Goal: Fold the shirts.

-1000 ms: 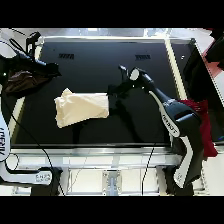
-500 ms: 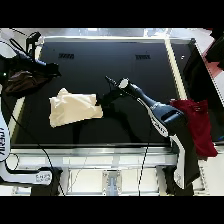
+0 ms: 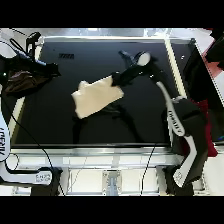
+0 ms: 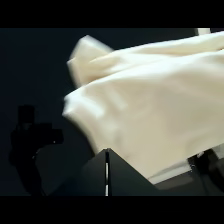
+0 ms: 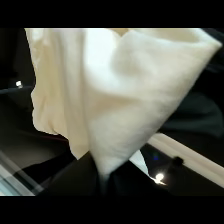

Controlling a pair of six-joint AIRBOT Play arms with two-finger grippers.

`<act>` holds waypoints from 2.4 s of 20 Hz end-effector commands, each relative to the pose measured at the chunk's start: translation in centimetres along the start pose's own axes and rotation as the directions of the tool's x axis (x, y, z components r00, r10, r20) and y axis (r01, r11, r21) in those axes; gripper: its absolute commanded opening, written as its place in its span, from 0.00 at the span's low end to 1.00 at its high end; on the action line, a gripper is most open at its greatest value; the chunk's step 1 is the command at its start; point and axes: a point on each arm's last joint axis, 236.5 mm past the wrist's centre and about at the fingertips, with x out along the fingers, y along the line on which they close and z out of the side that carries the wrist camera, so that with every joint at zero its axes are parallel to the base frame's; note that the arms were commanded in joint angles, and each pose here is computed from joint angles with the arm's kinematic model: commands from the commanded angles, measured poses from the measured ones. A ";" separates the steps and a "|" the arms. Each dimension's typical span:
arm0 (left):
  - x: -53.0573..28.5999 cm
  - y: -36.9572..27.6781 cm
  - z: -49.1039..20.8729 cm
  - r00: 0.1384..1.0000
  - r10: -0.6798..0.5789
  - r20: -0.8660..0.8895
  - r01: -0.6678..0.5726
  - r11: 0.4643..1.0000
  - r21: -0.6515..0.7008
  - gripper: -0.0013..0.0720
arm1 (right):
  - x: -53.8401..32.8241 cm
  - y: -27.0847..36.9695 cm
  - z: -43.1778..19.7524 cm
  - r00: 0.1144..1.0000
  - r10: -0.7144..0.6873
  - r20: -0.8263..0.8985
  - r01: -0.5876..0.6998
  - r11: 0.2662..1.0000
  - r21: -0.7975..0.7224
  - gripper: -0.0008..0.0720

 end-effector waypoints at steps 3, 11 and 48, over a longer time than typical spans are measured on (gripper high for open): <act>0.0 0.1 0.0 1.000 0.001 -0.001 -0.001 1.000 -0.001 0.04 | -14.2 -11.5 -2.3 0.920 -0.391 -0.006 0.388 0.912 0.131 0.03; 0.1 -0.1 0.0 1.000 -0.004 -0.001 0.004 1.000 -0.006 0.04 | -30.1 -22.4 -10.3 0.785 -0.618 -0.046 0.569 0.690 0.447 0.03; 0.8 -2.4 -0.1 0.999 -0.030 -0.016 0.030 1.000 0.006 0.04 | -48.5 -1.8 -14.7 0.343 -0.405 0.848 0.232 0.911 0.342 0.61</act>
